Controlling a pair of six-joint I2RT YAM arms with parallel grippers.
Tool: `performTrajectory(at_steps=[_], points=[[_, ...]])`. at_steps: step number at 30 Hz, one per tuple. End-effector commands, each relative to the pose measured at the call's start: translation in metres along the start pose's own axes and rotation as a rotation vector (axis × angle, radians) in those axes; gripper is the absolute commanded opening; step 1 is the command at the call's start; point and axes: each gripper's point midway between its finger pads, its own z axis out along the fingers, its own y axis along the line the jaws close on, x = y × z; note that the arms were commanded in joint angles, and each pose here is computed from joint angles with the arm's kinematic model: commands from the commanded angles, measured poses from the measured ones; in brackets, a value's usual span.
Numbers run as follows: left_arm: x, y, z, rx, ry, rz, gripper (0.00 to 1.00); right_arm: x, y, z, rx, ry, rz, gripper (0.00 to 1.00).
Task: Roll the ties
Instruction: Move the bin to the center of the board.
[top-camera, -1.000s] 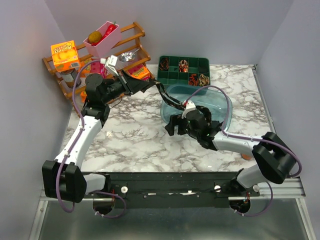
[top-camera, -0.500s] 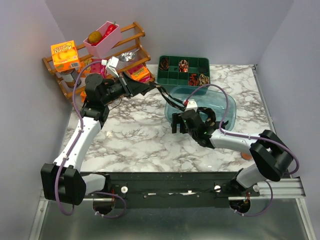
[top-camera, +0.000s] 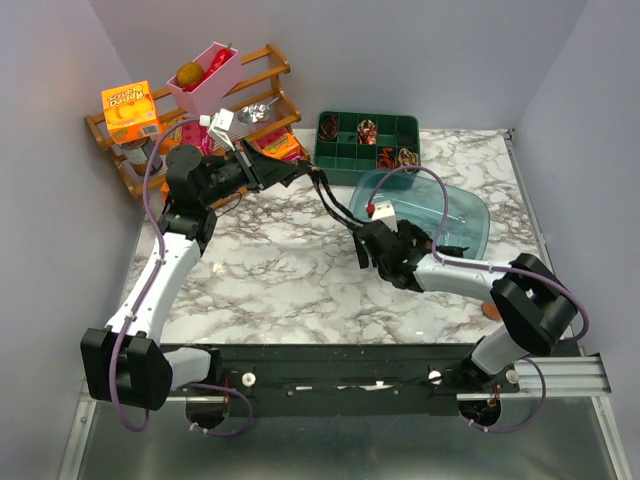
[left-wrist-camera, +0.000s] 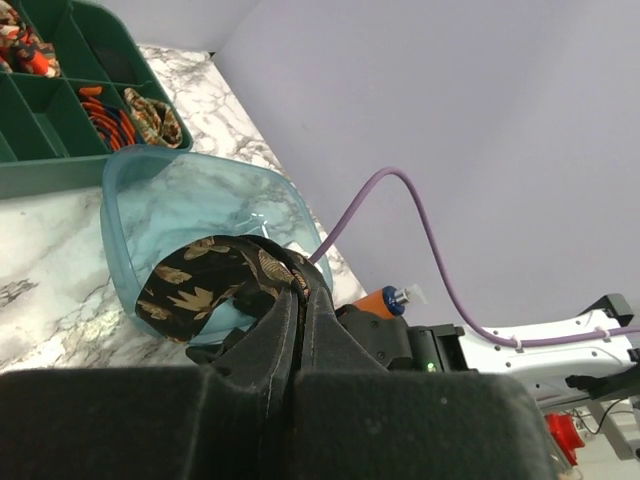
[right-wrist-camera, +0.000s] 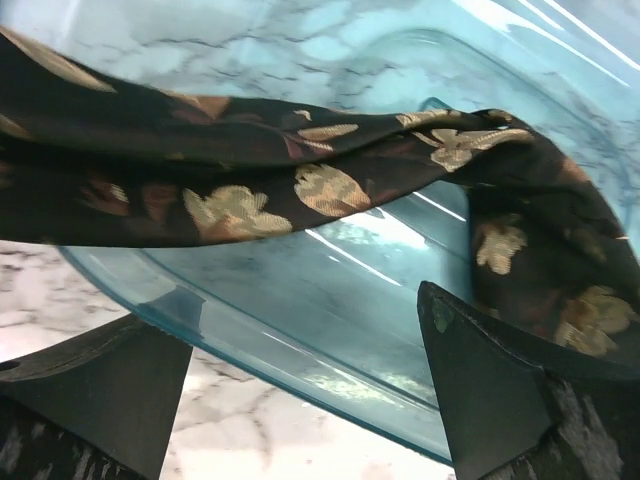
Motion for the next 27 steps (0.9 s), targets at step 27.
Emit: performTrajectory(at_steps=[27], points=[[-0.089, -0.157, -0.057, 0.245, -0.117, 0.317, 0.0, -0.059, -0.048, -0.038, 0.079, -0.115, 0.023, 0.97]])
